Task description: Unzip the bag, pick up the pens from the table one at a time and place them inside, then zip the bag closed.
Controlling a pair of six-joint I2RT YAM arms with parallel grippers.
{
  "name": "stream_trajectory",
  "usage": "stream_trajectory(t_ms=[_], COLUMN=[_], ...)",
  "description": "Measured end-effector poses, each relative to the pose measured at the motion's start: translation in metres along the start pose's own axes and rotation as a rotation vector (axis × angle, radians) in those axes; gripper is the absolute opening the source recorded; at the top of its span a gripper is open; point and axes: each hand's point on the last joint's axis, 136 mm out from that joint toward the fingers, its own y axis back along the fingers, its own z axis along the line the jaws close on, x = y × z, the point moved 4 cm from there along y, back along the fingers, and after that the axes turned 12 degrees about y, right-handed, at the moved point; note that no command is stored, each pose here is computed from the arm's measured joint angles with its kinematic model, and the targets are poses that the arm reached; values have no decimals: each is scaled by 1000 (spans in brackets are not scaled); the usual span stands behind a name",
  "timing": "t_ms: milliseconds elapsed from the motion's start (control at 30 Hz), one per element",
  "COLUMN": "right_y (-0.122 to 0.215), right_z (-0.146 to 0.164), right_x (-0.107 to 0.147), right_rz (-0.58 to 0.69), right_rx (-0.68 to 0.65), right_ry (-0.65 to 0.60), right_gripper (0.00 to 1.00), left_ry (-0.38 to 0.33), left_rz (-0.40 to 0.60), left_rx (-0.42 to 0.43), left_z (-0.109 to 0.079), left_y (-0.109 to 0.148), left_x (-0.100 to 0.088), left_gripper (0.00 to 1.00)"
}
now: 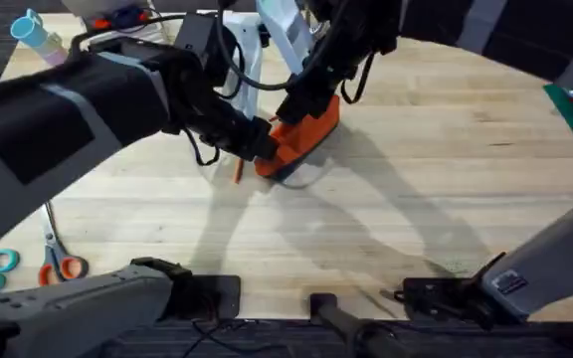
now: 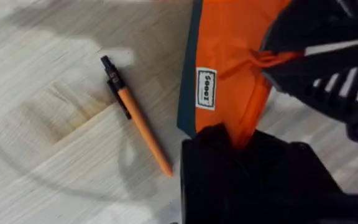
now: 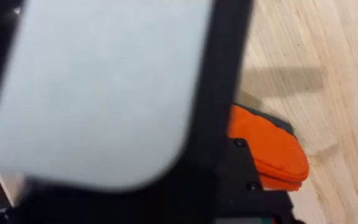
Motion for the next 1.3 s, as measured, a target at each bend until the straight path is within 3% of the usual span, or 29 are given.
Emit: stream_trajectory(t_ms=[800, 1300], right_y=[16, 17], right_z=[5, 16], right_x=[-3, -11], right_rz=[31, -31], right_rx=[-12, -99], right_ry=[-14, -33], right_gripper=[30, 31], left_ry=[35, 34], left_rz=[1, -1], left_rx=[-12, -13], left_z=[1, 1], left_y=[0, 0], left_x=[0, 0], left_gripper=[42, 42])
